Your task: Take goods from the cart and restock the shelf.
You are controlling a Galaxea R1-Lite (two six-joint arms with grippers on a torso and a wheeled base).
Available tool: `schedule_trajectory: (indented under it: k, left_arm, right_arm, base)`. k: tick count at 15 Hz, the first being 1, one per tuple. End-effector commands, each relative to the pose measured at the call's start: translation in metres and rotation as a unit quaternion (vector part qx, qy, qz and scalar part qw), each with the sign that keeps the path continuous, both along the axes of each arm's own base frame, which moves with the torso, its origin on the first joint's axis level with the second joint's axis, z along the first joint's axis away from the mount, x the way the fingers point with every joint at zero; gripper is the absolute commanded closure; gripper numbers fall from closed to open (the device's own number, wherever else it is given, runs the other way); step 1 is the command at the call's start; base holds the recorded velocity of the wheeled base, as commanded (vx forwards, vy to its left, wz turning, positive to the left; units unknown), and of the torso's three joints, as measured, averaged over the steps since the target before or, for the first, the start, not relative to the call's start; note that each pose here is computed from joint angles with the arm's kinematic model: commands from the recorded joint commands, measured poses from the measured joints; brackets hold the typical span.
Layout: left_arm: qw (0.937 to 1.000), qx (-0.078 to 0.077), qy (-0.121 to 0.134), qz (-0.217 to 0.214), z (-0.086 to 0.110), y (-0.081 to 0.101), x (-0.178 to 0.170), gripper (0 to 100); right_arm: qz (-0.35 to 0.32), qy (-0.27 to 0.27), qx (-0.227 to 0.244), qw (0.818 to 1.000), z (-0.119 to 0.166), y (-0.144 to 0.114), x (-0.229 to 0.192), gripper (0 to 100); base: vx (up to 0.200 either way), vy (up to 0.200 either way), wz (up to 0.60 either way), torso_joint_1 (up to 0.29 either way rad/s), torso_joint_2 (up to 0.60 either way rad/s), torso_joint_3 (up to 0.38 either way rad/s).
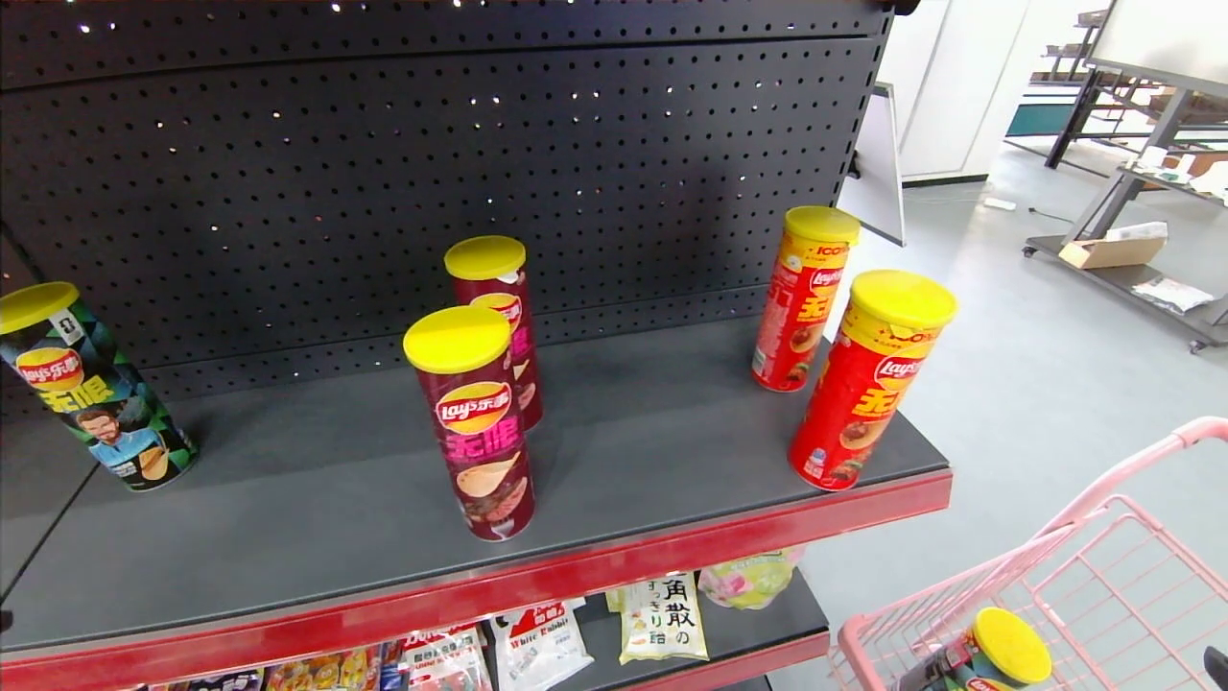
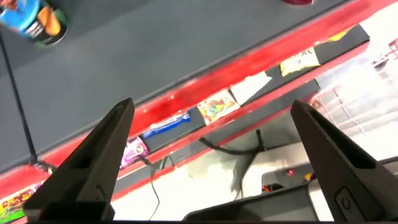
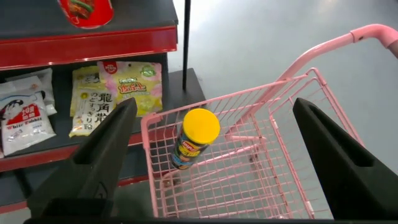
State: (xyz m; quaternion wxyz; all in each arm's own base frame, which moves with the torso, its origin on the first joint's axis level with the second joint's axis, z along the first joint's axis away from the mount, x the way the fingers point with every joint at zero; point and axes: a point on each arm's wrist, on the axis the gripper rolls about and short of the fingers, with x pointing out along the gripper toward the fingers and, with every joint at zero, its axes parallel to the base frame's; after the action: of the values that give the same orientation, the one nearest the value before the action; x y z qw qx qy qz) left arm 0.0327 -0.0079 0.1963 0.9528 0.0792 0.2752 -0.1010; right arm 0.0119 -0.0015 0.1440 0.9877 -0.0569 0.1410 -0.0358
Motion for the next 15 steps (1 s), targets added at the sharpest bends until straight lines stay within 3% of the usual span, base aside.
schedule_trajectory:
  k: [1, 5, 8, 12, 15]
  left_arm:
    - [0.9992, -0.013, -0.037, 0.003, -0.0072, 0.0059, -0.0181, 0]
    - [0.9986, -0.014, -0.051, 0.003, -0.0071, 0.0050, -0.0151, 0]
    - [0.9983, -0.003, -0.053, 0.022, -0.0071, 0.0059, -0.0146, 0]
    - [0.9982, -0.003, -0.055, 0.022, -0.0078, 0.0063, -0.0156, 0]
    - [0.9985, 0.004, -0.051, 0.020, -0.0134, 0.0067, -0.0171, 0]
  right_arm:
    - [-0.013, 0.017, -0.003, 1.000, 0.0023, -0.0009, 0.0063, 0]
    - [-0.018, 0.016, -0.005, 1.000, -0.0002, -0.0010, 0.0048, 0]
    - [-0.017, 0.015, -0.007, 1.000, -0.0009, -0.0010, 0.0040, 0]
    - [-0.012, 0.016, -0.022, 1.000, -0.0020, -0.0009, 0.0030, 0]
    - [-0.012, 0.020, -0.022, 0.999, -0.0033, -0.0009, 0.0029, 0]
  base:
    - [0.000, 0.000, 0.00, 0.000, 0.00, 0.000]
    - [0.000, 0.000, 0.00, 0.000, 0.00, 0.000]
    - [0.000, 0.000, 0.00, 0.000, 0.00, 0.000]
    - [-0.200, 0.000, 0.00, 0.006, 0.01, 0.000]
    - [0.000, 0.000, 0.00, 0.000, 0.00, 0.000]
